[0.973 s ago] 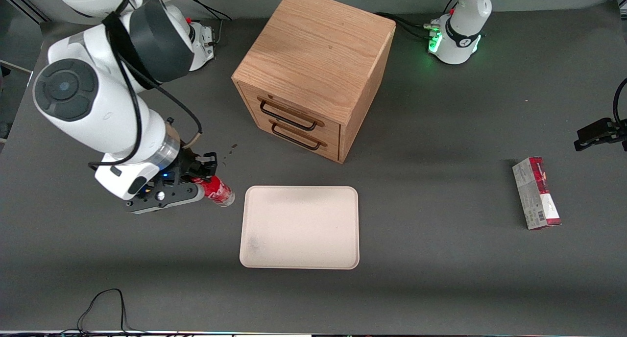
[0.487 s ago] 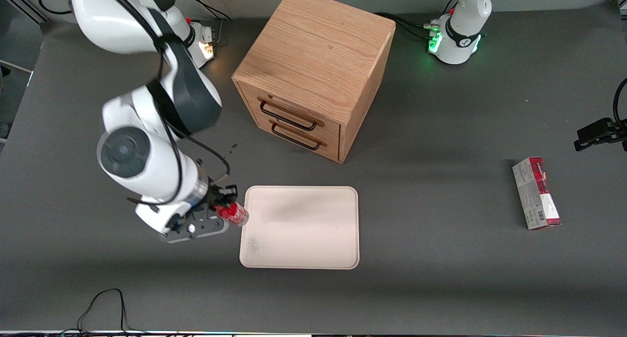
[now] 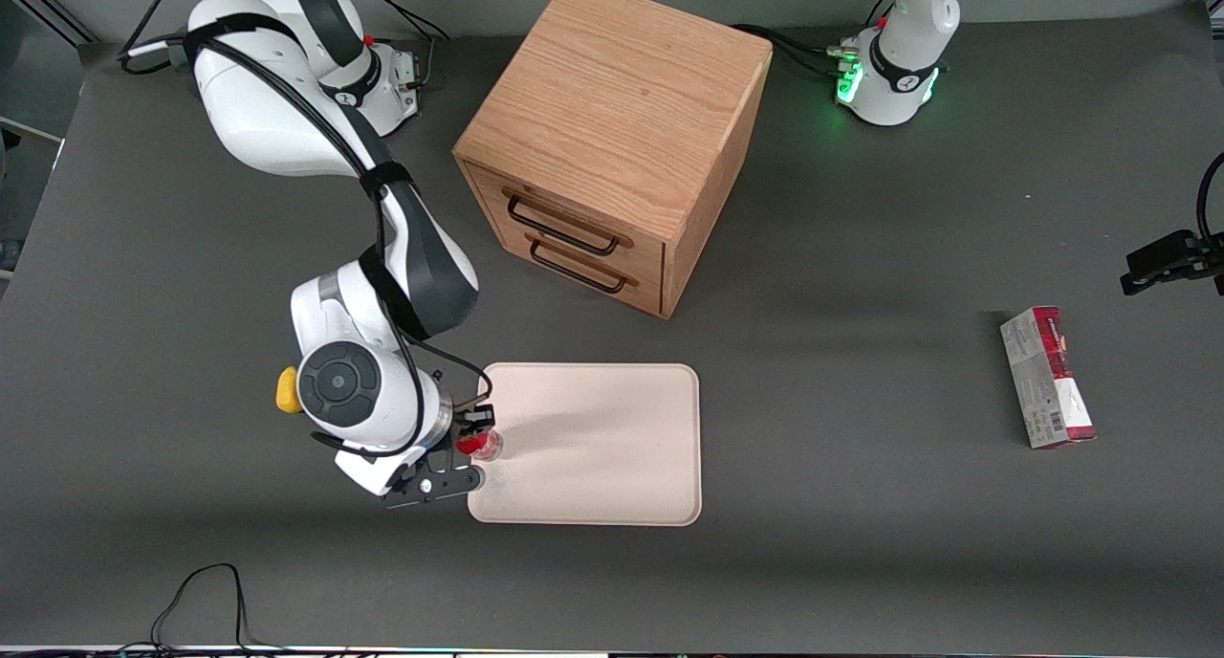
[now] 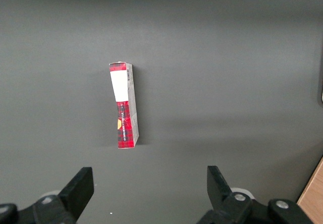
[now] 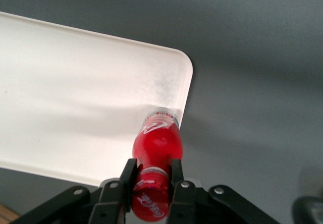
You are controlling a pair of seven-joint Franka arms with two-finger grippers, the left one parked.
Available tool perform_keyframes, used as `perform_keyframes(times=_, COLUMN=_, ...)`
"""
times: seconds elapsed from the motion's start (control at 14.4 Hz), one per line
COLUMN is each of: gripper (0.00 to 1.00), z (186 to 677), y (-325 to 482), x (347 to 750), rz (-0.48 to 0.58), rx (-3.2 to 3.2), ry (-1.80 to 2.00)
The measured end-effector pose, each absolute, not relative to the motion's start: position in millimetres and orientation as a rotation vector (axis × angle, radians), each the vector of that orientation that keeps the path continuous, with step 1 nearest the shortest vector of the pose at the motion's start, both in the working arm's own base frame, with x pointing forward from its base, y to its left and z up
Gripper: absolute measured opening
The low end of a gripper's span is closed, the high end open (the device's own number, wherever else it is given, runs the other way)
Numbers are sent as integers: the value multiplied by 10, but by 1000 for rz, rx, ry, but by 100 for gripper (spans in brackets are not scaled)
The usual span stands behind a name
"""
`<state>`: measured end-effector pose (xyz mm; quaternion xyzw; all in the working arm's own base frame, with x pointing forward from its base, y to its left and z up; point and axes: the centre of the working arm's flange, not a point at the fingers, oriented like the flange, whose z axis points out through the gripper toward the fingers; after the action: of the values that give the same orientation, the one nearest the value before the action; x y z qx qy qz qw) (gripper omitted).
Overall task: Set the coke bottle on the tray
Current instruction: 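Lower the bottle onto the tray's edge and open the right gripper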
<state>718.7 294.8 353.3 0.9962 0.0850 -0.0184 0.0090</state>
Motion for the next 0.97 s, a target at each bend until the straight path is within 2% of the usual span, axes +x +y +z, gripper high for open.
perform_keyframes(times=0.83, gripper=31, z=3234, y=3074, x=7226, rz=-15, rx=3121, ry=287)
perform_keyframes(times=0.97, gripper=44, z=3231, y=3075, x=7228, rz=-13, rx=3121, ry=287)
